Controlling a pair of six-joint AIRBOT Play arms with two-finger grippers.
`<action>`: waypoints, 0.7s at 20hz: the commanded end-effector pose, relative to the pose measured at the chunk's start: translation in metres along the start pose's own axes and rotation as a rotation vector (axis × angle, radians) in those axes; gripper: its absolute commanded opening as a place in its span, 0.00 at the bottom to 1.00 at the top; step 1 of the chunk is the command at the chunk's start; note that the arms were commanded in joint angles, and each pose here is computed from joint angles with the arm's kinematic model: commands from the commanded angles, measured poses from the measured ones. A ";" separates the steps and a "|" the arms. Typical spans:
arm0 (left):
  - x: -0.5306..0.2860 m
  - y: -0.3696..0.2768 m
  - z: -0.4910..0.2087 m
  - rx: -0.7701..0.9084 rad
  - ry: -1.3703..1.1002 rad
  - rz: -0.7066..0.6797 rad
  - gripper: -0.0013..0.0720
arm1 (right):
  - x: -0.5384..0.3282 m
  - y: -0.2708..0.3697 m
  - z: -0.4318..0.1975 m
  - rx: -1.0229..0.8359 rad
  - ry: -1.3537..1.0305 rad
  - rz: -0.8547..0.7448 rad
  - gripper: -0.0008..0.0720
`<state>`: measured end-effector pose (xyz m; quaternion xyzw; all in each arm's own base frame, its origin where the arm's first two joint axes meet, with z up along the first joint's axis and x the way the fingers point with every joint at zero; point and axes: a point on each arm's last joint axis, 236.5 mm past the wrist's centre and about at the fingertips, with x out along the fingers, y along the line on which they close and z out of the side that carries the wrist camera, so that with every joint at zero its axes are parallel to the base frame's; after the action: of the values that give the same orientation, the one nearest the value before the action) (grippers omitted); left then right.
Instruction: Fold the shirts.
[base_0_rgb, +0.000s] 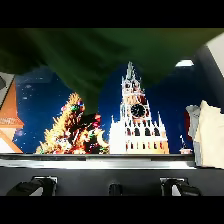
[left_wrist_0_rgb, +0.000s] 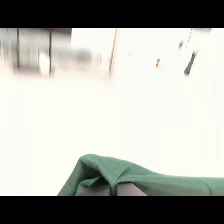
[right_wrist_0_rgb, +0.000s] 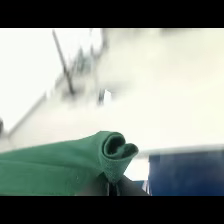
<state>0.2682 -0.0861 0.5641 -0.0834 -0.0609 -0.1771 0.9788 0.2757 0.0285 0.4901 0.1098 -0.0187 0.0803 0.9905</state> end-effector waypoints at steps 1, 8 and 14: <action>-0.056 -0.014 0.050 -0.009 -0.179 -0.006 0.05 | -0.064 0.006 0.033 0.043 -0.142 -0.066 0.07; 0.008 0.050 -0.034 0.054 0.073 0.183 0.06 | -0.007 -0.026 -0.055 0.129 0.229 -0.125 0.07; 0.141 0.133 -0.281 0.066 0.598 0.263 0.06 | 0.114 -0.114 -0.255 0.248 0.850 -0.227 0.07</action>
<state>0.4121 -0.0626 0.3933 -0.0300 0.1380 -0.0788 0.9868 0.3644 0.0024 0.3165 0.1805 0.2910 0.0215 0.9393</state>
